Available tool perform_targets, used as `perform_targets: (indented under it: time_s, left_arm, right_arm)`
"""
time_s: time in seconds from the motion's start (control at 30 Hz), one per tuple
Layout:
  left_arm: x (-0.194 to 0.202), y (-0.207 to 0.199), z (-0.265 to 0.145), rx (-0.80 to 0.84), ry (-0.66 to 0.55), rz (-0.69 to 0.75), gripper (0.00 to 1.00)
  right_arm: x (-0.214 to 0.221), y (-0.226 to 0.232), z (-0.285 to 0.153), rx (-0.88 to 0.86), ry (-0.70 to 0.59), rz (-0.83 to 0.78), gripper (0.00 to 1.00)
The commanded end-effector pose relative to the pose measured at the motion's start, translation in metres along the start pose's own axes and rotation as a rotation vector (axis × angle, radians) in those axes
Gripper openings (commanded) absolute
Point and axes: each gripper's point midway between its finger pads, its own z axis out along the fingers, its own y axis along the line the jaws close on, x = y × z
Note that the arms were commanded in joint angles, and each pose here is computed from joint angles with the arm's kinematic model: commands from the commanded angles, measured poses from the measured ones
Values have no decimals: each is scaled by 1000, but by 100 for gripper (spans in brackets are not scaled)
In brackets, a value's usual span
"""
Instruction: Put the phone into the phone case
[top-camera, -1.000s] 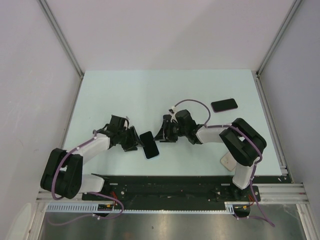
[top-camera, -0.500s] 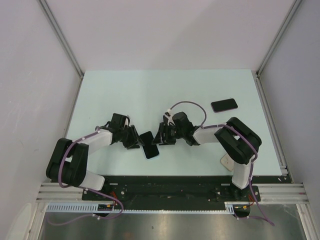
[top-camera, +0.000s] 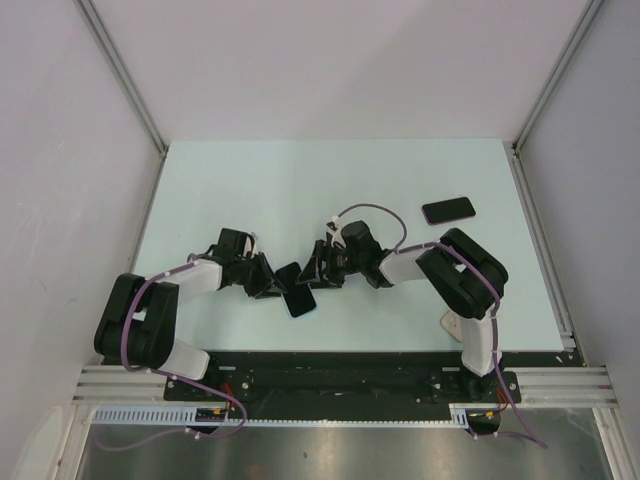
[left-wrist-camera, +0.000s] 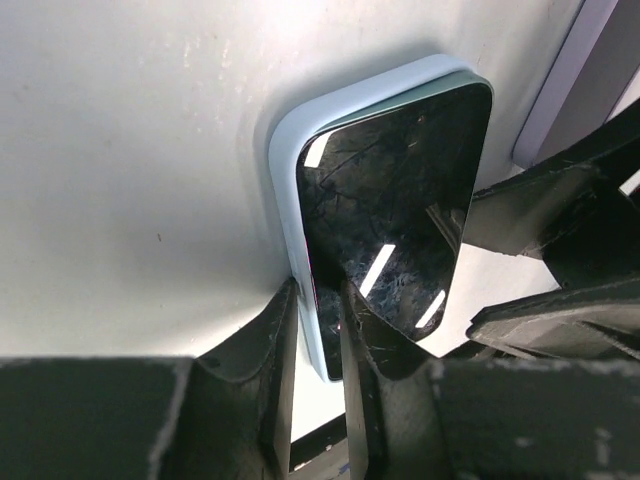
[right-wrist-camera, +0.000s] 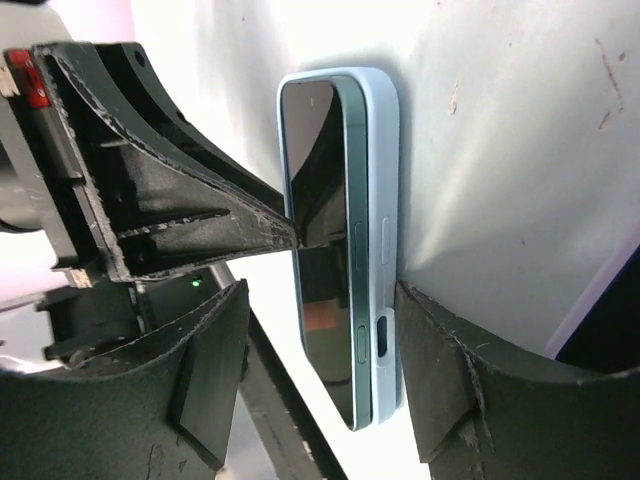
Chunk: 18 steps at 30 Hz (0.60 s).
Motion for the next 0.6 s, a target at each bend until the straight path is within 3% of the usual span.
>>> perform_targets:
  time_s: [0.0,0.17,0.57]
  left_arm:
    - [14,-19,-2,123,63,-10,24]
    - [12,-19,-5,141,55,-13,23]
    - [6,-13,-8,128,43,-17,23]
  right_arm:
    - [-7,63,-1,-278,22,23,64]
    - [-8,76,-8,-414,26,103,61]
    - [0,50,-10,-310,19,86,46]
